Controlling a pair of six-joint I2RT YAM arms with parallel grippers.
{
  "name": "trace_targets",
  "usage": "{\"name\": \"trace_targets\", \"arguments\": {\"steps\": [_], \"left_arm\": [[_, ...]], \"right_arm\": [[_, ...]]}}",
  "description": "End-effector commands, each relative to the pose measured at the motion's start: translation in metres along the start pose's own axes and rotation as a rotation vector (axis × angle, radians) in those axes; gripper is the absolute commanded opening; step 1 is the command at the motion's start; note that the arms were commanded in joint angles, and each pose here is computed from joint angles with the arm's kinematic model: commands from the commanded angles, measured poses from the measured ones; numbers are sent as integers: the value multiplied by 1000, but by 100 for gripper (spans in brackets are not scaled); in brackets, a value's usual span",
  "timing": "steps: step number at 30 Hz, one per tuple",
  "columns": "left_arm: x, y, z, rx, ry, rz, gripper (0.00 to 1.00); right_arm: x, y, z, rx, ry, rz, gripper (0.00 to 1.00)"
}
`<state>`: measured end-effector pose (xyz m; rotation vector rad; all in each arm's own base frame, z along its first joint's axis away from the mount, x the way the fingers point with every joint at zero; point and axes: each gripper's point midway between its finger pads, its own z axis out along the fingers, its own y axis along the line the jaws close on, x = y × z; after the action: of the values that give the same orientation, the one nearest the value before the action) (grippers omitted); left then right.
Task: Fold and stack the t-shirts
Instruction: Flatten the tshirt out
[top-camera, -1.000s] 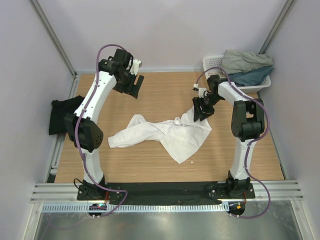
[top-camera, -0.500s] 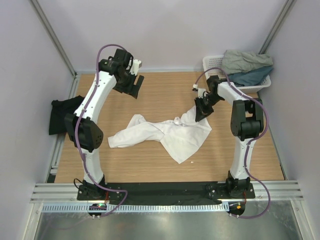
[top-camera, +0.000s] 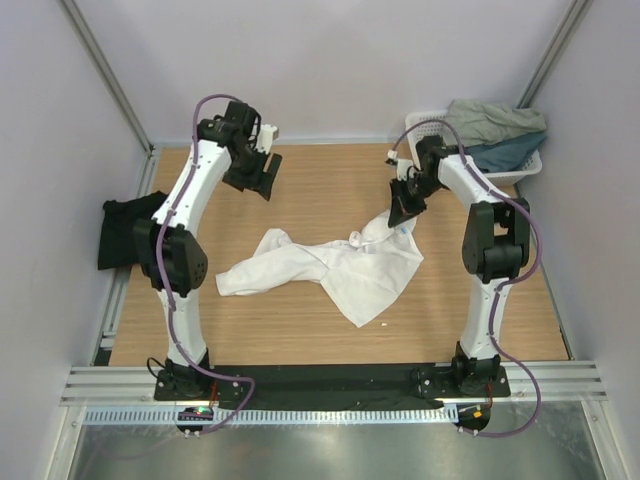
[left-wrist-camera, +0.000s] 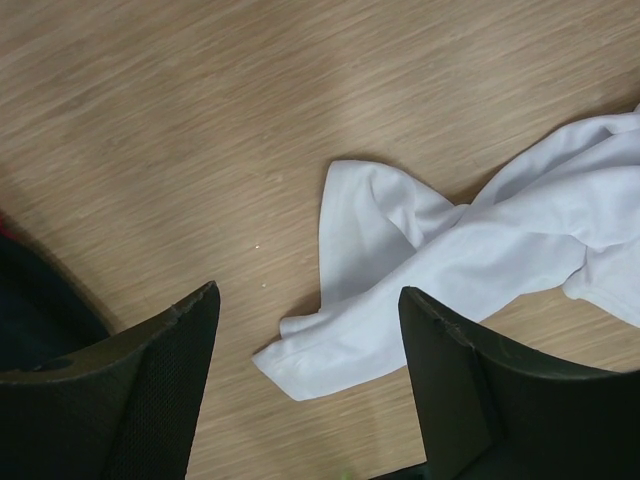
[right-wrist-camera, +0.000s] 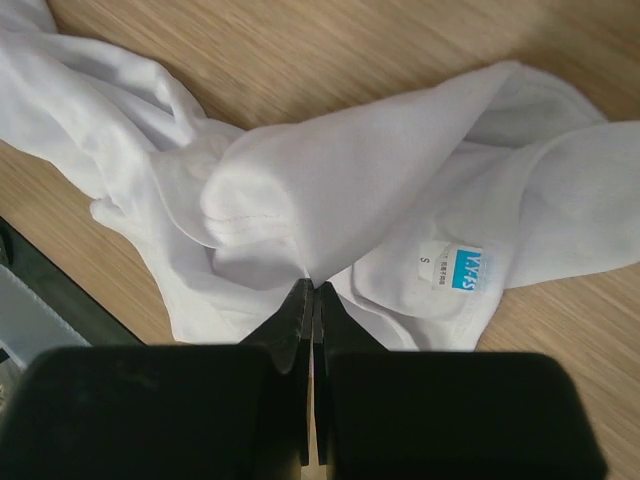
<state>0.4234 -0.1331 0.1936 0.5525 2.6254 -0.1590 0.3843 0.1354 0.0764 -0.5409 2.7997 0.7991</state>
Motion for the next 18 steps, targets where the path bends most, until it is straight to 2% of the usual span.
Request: {"name": "trace_targets", "arguments": {"steps": [1,4,8,18], "left_arm": [[14,-2,26,100,83,-13,73],[25,-6,39,167,127,-37,69],[41,-16,65,310,204,-62,56],[68,-19,100,403,313,-112,48]], "right_arm": [[-51,34,-60,-1,-219,-84,1],[-63,39,-71,3,-265,-99,1],[-60,40,-70,5,-262,-101,1],[-68,43,-76,7,-291,-104,1]]}}
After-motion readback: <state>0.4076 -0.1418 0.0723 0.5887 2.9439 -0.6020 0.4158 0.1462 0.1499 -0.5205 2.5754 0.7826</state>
